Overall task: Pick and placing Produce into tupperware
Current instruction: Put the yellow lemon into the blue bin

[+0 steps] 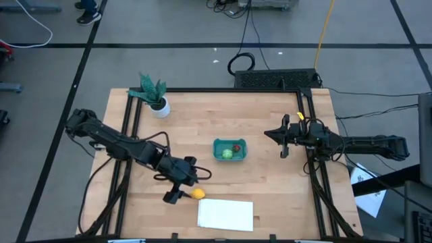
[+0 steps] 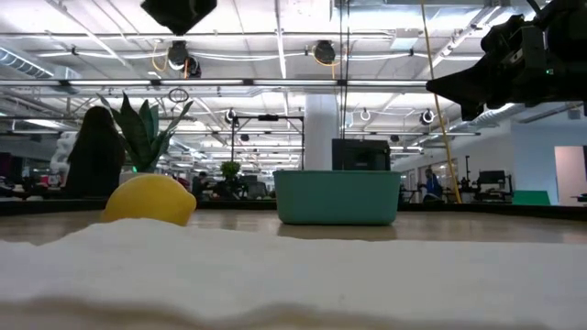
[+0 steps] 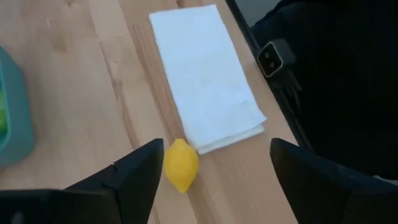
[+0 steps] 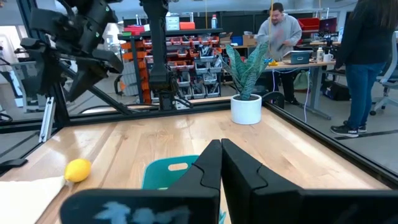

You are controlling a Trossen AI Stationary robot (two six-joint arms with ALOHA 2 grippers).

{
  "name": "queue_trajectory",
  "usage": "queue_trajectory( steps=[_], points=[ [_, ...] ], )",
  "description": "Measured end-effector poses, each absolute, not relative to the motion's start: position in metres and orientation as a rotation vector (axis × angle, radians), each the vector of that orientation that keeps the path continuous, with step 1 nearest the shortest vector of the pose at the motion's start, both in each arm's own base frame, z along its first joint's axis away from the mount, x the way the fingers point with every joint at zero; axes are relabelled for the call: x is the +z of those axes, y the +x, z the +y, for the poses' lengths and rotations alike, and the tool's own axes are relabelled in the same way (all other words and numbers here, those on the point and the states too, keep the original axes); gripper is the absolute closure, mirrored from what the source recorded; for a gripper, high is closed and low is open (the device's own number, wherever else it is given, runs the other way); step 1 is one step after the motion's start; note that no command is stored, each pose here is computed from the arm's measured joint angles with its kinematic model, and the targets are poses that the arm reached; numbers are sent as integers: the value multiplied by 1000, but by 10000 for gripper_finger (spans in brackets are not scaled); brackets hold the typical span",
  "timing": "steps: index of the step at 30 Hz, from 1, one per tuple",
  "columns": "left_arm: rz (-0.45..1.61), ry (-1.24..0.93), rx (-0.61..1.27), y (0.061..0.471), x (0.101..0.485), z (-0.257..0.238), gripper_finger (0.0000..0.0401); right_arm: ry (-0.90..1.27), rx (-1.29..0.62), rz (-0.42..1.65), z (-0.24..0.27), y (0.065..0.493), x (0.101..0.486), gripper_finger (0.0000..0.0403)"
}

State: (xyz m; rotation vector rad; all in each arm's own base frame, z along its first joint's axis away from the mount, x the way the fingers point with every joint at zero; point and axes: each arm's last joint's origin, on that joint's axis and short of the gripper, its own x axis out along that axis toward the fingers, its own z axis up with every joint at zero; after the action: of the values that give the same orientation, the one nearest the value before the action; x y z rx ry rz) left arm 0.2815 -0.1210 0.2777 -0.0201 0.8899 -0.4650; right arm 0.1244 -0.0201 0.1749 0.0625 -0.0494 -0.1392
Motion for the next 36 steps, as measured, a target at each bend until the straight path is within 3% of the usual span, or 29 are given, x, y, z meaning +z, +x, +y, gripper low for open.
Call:
queue_trajectory(
  steps=[19,28,36],
  points=[
    [1160,45,-452,321,226,-131,105,64,-143,-30,-20,126,173,403],
    [1098,34,-464,323,218,-132,105,64,-143,-31,-20,126,173,403],
    [1110,22,-440,314,189,-129,105,64,-143,-31,-20,126,173,403]
  ],
)
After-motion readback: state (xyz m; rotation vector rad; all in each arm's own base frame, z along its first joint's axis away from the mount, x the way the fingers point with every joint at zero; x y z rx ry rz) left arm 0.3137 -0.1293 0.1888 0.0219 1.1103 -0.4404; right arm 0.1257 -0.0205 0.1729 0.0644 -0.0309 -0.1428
